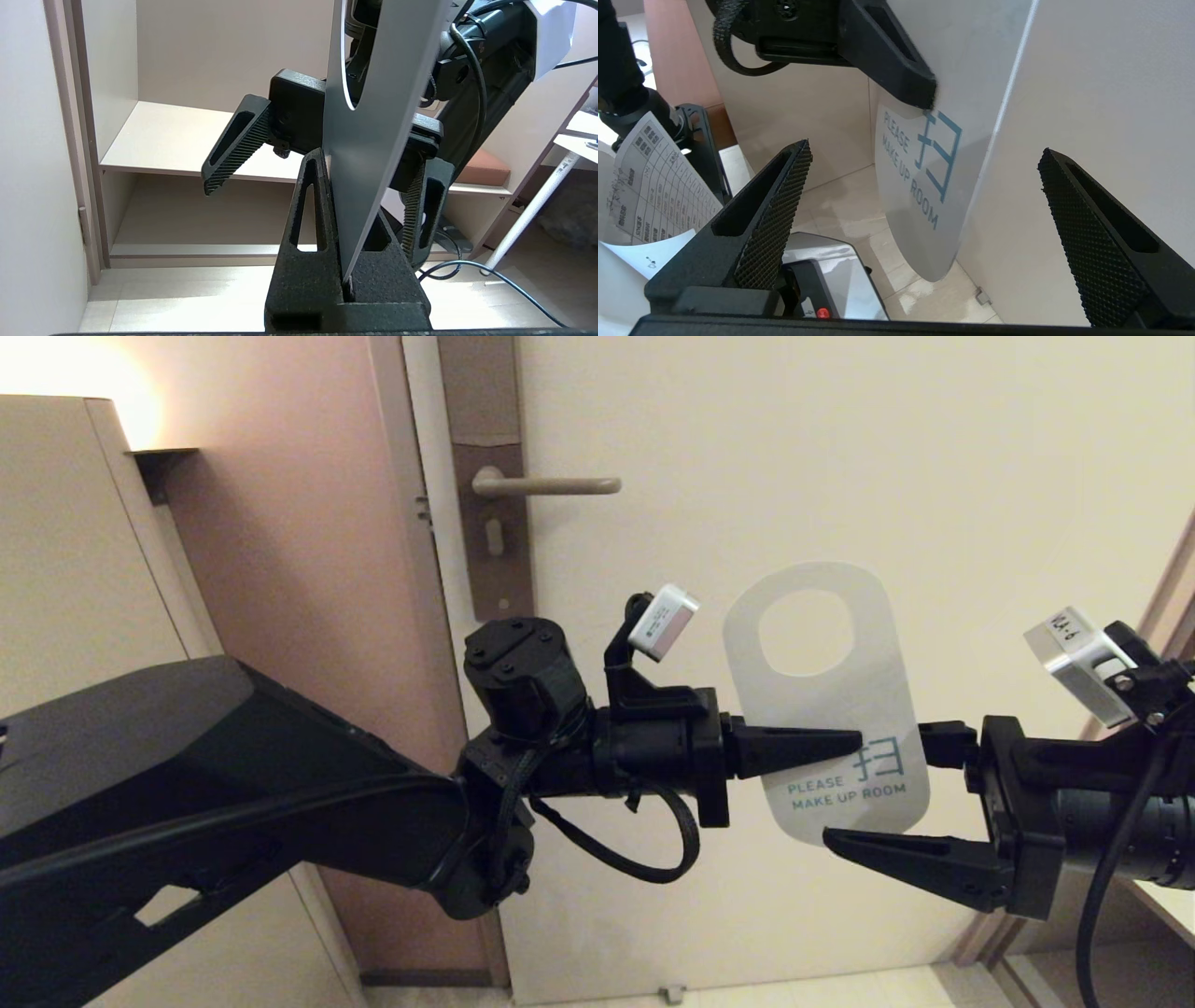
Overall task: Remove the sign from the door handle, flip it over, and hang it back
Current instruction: Hand it to the other hand
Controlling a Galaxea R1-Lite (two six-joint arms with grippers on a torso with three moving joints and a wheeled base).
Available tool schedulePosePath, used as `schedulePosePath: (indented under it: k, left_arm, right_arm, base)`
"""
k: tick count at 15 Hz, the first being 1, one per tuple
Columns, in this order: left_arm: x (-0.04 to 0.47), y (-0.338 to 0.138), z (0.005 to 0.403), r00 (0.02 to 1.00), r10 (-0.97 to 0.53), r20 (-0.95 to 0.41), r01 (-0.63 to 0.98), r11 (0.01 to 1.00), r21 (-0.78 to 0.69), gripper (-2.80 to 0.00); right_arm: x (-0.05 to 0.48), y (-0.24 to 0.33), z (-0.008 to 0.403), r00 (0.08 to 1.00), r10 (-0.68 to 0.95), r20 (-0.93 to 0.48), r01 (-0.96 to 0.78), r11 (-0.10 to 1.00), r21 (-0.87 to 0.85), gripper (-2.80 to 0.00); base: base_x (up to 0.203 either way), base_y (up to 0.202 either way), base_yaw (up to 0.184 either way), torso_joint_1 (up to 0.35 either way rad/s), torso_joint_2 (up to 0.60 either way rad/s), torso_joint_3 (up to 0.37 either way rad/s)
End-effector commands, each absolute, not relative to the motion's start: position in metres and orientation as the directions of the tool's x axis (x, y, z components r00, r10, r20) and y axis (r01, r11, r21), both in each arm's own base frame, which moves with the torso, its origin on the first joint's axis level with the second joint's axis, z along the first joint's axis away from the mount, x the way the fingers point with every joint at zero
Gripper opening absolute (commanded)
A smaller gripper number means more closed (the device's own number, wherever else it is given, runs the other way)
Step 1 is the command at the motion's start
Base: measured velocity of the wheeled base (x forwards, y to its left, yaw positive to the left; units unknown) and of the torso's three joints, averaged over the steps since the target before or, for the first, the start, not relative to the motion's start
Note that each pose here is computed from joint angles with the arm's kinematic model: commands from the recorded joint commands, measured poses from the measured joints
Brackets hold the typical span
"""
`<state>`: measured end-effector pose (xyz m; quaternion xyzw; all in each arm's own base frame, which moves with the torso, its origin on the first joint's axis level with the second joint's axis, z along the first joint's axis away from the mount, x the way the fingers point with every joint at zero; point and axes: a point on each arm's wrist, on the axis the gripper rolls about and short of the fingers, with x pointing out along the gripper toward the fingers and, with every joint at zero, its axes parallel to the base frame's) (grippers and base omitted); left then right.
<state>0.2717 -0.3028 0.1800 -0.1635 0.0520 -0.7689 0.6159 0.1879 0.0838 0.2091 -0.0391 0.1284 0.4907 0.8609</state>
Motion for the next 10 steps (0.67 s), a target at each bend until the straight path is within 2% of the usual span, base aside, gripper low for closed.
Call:
schedulePosePath:
  k: [1, 10]
  left_arm:
    - [0.2717, -0.3028, 0.1807, -0.192, -0.963, 0.191, 0.93, -0.241, -0.278, -2.8]
    - [0.272, -0.3075, 0.1761, -0.196, -0.962, 0.19, 0.927, -0.245, -0.283, -2.8]
  right_arm:
    - [0.1885, 0.0843, 0.2094, 0.481, 0.838, -0.257, -0.858, 0.51, 0.056, 0.0]
    - [0.1886, 0.0841, 0.2066, 0.484, 0.834, -0.266, -0.856, 0.514, 0.052, 0.0]
  base:
    - [0.0, 0.0, 0.0, 0.0, 0.0, 0.0]
    - [0.0, 0.0, 0.0, 0.0, 0.0, 0.0]
